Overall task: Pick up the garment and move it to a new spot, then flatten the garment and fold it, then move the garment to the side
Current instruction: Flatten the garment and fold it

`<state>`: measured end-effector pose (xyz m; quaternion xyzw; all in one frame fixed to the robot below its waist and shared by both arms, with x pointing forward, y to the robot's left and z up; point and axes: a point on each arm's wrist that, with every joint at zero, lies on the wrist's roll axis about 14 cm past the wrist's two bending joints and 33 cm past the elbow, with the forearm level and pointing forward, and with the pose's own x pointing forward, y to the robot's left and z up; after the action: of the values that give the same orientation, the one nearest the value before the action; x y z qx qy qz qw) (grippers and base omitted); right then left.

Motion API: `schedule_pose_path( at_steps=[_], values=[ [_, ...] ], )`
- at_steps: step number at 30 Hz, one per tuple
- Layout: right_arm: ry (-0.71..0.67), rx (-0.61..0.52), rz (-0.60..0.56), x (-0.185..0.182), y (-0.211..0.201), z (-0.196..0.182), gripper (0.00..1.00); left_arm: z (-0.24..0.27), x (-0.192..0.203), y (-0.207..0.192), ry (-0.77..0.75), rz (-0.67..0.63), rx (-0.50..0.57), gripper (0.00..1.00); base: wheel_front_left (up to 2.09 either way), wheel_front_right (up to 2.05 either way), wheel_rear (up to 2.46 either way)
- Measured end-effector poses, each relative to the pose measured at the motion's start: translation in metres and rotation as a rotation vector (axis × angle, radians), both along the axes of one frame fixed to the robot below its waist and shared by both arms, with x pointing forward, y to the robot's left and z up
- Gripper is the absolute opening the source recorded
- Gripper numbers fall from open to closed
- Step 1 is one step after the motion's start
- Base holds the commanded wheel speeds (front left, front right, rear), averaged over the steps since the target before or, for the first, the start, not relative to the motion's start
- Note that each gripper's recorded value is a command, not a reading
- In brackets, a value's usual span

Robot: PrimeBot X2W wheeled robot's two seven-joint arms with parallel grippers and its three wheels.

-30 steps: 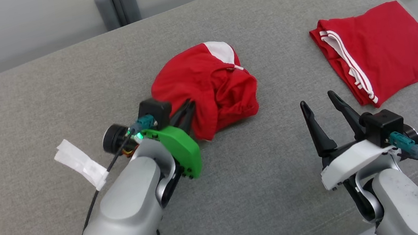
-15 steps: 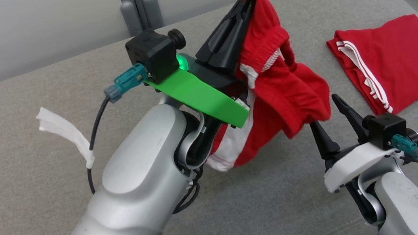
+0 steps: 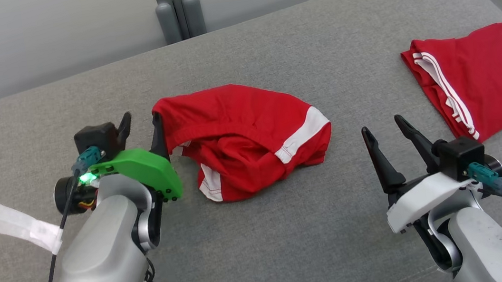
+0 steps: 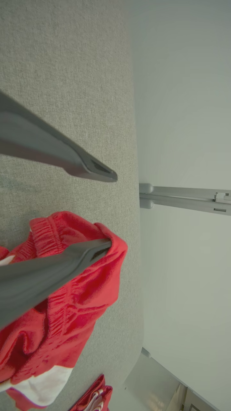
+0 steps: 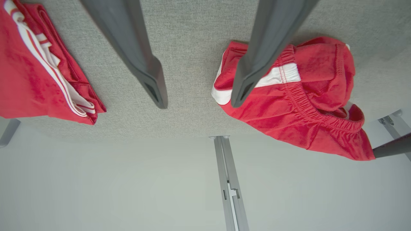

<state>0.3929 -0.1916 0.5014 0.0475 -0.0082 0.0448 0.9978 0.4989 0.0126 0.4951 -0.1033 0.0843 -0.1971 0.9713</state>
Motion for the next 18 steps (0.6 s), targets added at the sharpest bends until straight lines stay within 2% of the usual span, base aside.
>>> schedule_pose_path(
  at_steps=[3,6,15,18],
  values=[
    [0.001,-0.001,-0.007,0.001,-0.003,0.0,1.0,-0.014,-0.002,0.013,0.035,0.028,0.018,1.0,0.0,0.0,0.0],
    [0.011,0.003,-0.011,0.0,-0.004,-0.005,1.0,-0.012,-0.007,0.008,0.032,0.0,-0.004,1.0,0.0,0.0,0.0],
    [0.002,0.0,0.029,0.004,0.01,-0.001,1.0,0.007,-0.037,-0.052,0.008,-0.218,-0.037,1.0,0.0,0.0,0.0],
    [0.007,0.0,0.032,0.002,0.011,-0.002,1.0,0.004,-0.049,-0.071,0.051,-0.289,-0.052,1.0,0.0,0.0,0.0]
  ],
)
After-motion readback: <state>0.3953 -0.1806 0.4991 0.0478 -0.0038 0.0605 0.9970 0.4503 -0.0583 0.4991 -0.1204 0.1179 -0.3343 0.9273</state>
